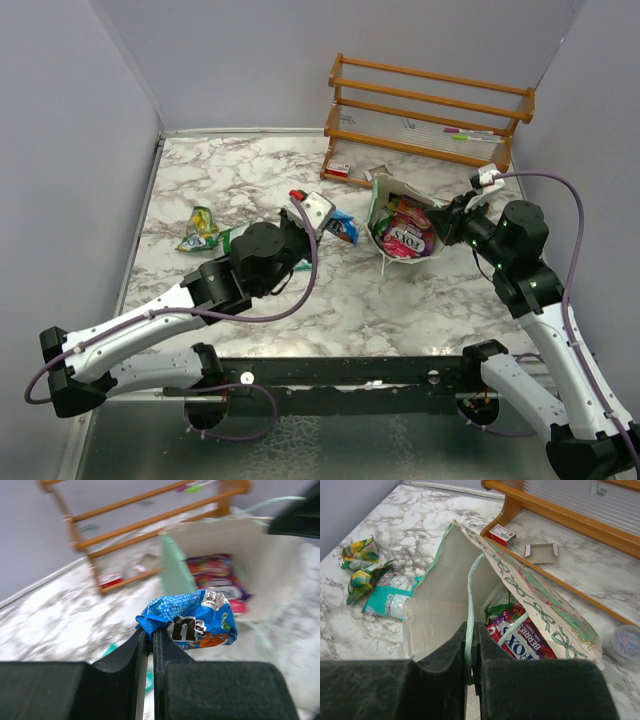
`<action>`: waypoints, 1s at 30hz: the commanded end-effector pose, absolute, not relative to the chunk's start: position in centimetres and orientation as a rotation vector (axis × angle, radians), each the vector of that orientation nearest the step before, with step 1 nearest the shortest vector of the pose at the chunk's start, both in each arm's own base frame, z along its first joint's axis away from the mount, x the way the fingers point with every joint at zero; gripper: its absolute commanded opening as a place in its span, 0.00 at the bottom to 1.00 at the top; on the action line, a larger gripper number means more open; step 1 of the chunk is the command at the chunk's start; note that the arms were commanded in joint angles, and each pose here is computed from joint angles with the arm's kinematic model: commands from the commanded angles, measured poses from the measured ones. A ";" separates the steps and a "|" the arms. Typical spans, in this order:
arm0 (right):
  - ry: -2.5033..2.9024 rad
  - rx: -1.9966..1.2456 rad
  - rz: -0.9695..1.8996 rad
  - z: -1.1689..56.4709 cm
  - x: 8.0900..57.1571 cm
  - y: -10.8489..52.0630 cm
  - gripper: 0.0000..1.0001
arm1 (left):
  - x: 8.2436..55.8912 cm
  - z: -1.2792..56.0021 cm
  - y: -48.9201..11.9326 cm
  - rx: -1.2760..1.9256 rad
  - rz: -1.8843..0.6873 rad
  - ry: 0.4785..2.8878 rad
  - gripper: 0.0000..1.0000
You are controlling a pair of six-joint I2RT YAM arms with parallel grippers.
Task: Take the snacks out of the paper bag
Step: Take out the snack from the paper bag, then place the snack at the center of the board.
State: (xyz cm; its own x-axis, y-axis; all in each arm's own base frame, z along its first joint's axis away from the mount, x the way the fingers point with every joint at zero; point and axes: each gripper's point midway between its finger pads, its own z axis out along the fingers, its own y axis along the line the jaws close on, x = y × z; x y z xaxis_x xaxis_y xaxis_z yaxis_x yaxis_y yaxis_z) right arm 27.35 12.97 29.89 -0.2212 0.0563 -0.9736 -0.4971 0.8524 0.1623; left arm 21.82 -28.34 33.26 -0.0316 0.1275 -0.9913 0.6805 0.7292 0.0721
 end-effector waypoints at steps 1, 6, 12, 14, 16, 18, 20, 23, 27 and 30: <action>1.712 -0.340 0.487 29.8 26.9 12.3 0.07 | 26.5 31.6 -18.5 0.333 0.077 1.654 0.00; 1.699 -0.344 0.492 29.9 26.6 12.4 0.07 | 30.7 24.9 -12.9 0.178 0.349 1.890 0.00; 1.665 -0.352 0.496 30.2 26.1 12.4 0.07 | 34.6 20.7 -8.4 -0.105 0.316 2.085 0.00; 1.656 -0.353 0.492 30.4 26.1 12.3 0.07 | 35.7 20.7 -6.2 -0.242 0.305 2.066 0.00; 1.652 -0.356 0.490 30.5 26.0 12.3 0.07 | 36.5 20.9 -3.5 -0.396 0.283 2.041 0.00; 1.644 -0.356 0.489 30.7 25.9 12.2 0.07 | 37.2 20.7 -1.0 -0.572 0.214 2.014 0.00; 1.638 -0.358 0.491 30.5 25.7 12.3 0.07 | 38.0 19.8 0.0 -0.663 0.158 2.009 0.00; 1.625 -0.359 0.490 30.7 25.6 12.2 0.07 | 39.1 17.4 -1.1 -0.646 0.081 2.082 0.00; 1.620 -0.353 0.479 30.8 25.5 12.0 0.07 | 39.9 14.6 -1.4 -0.617 0.014 2.175 0.00; 1.613 -0.351 0.478 30.8 25.4 11.9 0.07 | 40.3 13.0 -1.6 -0.610 -0.032 2.233 0.00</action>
State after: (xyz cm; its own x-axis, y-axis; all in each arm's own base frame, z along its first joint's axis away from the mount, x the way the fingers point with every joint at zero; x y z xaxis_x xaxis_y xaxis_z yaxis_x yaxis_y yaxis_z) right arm 25.44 12.16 29.83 -0.1542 0.0512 -0.9867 -0.4992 0.8578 0.1225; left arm 38.93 -0.10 13.95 -0.5276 -0.3830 -0.7583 -0.4760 0.8726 -0.1095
